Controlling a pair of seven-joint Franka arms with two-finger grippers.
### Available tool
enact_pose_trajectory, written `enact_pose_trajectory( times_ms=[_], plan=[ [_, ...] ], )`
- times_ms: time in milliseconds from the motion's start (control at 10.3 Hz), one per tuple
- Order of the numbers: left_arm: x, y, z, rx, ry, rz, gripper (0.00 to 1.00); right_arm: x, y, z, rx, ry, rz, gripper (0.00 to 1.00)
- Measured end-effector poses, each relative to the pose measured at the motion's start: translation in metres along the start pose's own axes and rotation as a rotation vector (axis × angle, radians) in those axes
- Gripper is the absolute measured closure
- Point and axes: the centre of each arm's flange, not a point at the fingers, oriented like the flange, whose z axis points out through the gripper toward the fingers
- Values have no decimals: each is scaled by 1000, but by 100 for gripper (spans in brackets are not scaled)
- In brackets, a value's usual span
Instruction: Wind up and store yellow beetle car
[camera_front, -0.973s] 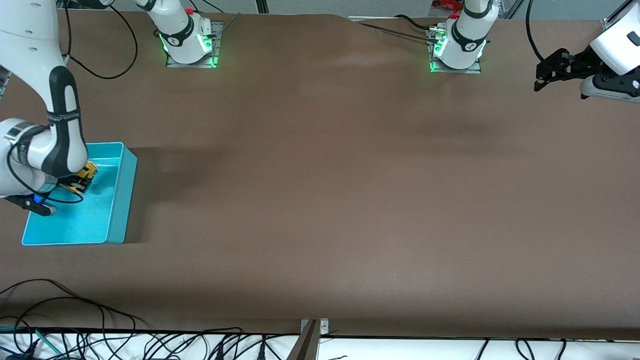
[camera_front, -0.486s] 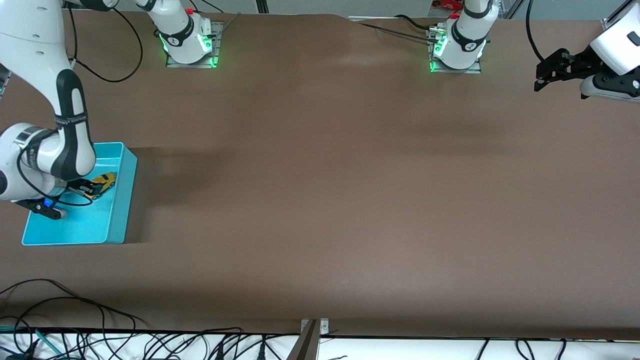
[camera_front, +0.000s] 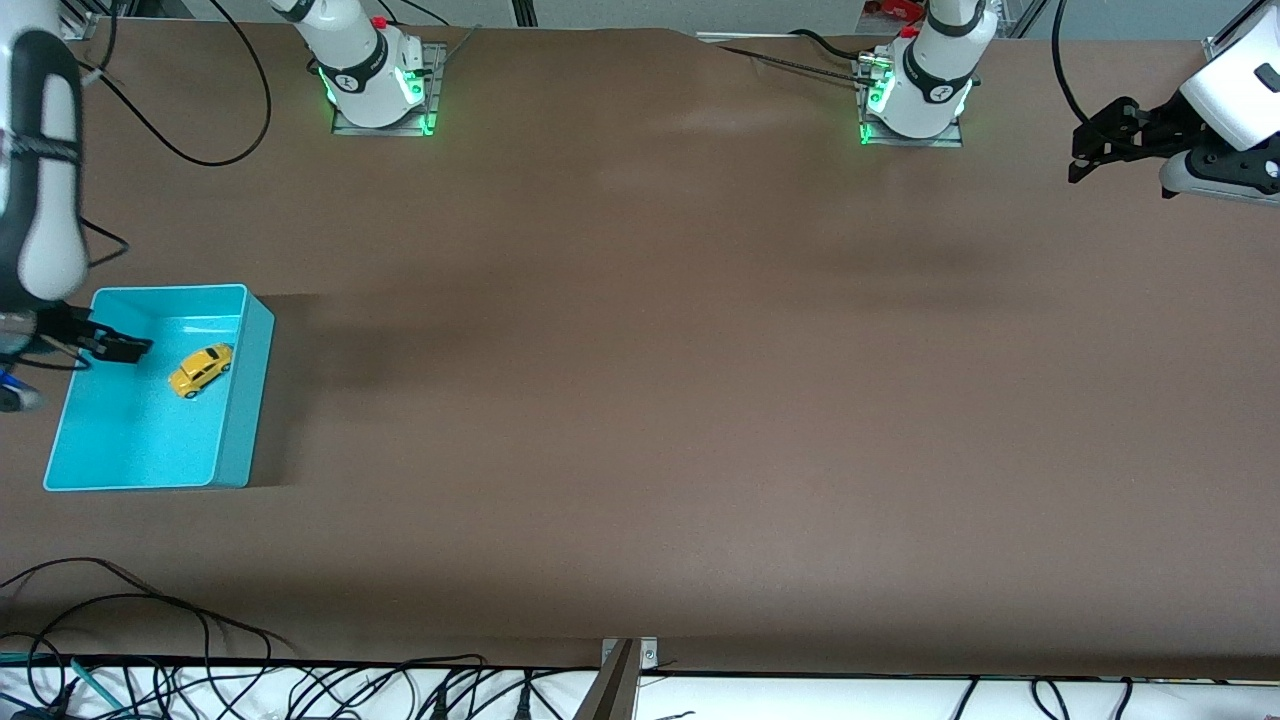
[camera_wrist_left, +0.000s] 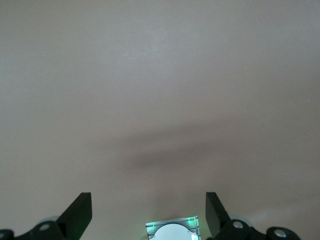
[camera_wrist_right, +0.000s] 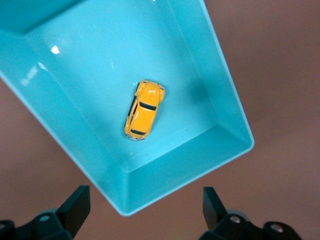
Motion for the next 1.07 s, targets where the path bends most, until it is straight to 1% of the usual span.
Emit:
enact_pose_trajectory(
  times_ms=[195,292,584,778,875,1070],
  plan=[
    [0,0,0,0,0,0,0,-15,2,-41,36,44,-16,0],
    [0,0,0,0,0,0,0,-22,-8,-61,56,76,-42,0],
    [0,0,0,0,0,0,0,-65,-73,-120,134,168,-192,0],
    [0,0,0,0,0,0,0,-92,-111,-147,161,230,-277,0],
    [0,0,0,0,0,0,0,-105,-120,-158,164,239,-304,0],
    [0,0,0,0,-1,-1,0,-137,-125,-174,158,217,-342,0]
  ],
)
